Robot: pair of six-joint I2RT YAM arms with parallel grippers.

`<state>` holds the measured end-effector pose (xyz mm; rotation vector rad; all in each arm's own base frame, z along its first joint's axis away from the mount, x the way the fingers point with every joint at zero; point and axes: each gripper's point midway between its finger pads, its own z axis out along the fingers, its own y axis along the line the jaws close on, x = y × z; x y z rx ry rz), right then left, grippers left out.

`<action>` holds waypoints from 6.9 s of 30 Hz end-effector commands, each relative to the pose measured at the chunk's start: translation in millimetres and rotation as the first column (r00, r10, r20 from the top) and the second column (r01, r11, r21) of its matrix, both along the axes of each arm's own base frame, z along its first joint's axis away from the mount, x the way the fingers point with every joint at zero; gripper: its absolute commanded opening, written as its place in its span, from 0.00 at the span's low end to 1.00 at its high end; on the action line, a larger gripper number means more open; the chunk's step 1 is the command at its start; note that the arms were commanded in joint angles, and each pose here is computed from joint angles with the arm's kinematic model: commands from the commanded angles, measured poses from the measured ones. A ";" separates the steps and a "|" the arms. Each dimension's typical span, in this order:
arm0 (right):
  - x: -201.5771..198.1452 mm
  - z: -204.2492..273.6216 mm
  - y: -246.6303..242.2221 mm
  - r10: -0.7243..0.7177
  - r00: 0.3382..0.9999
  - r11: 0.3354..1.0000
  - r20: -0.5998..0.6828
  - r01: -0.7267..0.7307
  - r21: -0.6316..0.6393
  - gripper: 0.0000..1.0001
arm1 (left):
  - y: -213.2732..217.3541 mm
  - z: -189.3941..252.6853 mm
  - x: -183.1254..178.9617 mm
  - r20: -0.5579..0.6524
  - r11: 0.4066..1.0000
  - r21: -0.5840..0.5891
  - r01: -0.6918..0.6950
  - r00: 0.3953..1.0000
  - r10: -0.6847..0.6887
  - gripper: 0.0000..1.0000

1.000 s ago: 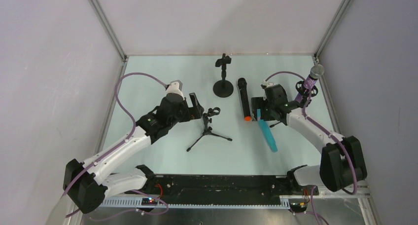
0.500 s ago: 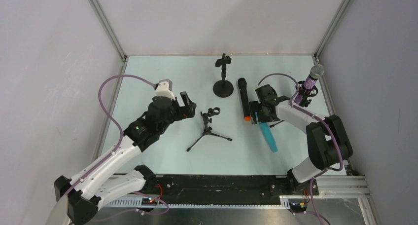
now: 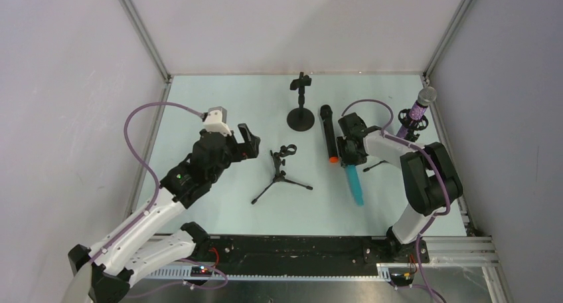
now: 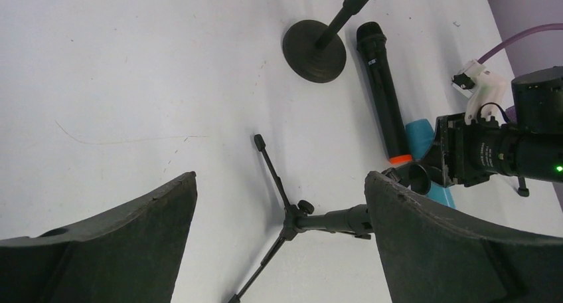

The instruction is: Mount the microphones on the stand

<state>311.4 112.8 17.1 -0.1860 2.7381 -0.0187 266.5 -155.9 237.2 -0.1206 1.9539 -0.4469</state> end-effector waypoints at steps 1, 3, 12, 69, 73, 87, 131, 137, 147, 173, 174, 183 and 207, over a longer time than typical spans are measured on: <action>5.1 -6.5 8.0 0.007 1.000 1.000 -0.012 -0.007 0.019 0.38 | 10.7 20.0 5.0 0.068 0.999 0.011 -0.040 0.997 0.039 1.00; 3.7 -6.6 10.6 0.012 1.000 0.999 -0.018 -0.012 0.032 0.27 | 14.1 23.6 4.6 0.079 0.998 0.005 -0.055 0.995 0.055 1.00; 6.6 9.6 9.0 0.001 1.000 0.999 0.024 -0.002 0.037 0.00 | 26.4 30.0 2.4 0.110 0.995 -0.007 -0.104 0.988 0.104 1.00; -79.9 424.9 96.2 -0.140 0.314 0.428 0.939 -0.836 0.343 0.00 | 8.9 0.2 -2.1 0.015 0.997 -0.058 -0.055 0.998 0.056 1.00; -77.0 426.5 108.0 -0.126 0.273 0.389 0.954 -0.871 0.301 0.00 | 9.2 0.1 -1.4 0.015 0.997 -0.053 -0.058 0.998 0.059 1.00; -62.1 421.7 152.5 -0.135 0.118 0.321 0.984 -0.934 0.156 0.00 | 3.1 -5.9 3.1 -0.003 1.000 -0.006 -0.028 1.000 0.028 1.00; -27.8 341.2 196.9 -0.087 0.178 0.159 0.980 -0.969 0.190 0.00 | -5.8 8.0 11.3 0.040 0.998 0.052 0.032 0.999 -0.034 1.00; -23.8 326.2 198.3 -0.079 0.209 0.157 0.975 -0.963 0.219 0.00 | -5.5 6.5 10.4 0.037 0.998 0.049 0.031 0.999 -0.033 1.00; -26.4 309.0 199.7 -0.047 0.222 0.156 0.974 -0.961 0.227 0.00 | -2.5 8.0 7.9 0.046 0.999 0.041 0.024 0.999 -0.026 1.00; -35.9 235.2 209.5 0.109 0.298 0.209 0.948 -0.940 0.271 0.00 | -1.8 9.7 5.3 0.050 1.000 0.018 0.023 0.998 -0.024 1.00; -37.0 232.7 210.1 0.115 0.303 0.209 0.946 -0.938 0.276 0.00 | -2.1 9.3 5.2 0.048 1.000 0.018 0.022 0.999 -0.023 1.00; -42.4 216.9 211.0 0.151 0.318 0.223 0.936 -0.933 0.281 0.00 | -2.6 9.8 4.3 0.048 1.000 0.009 0.025 0.999 -0.025 1.00; -53.1 159.9 212.3 0.254 0.429 0.297 0.867 -0.887 0.352 0.00 | 0.9 20.3 0.2 0.078 1.000 -0.015 0.022 0.997 -0.021 1.00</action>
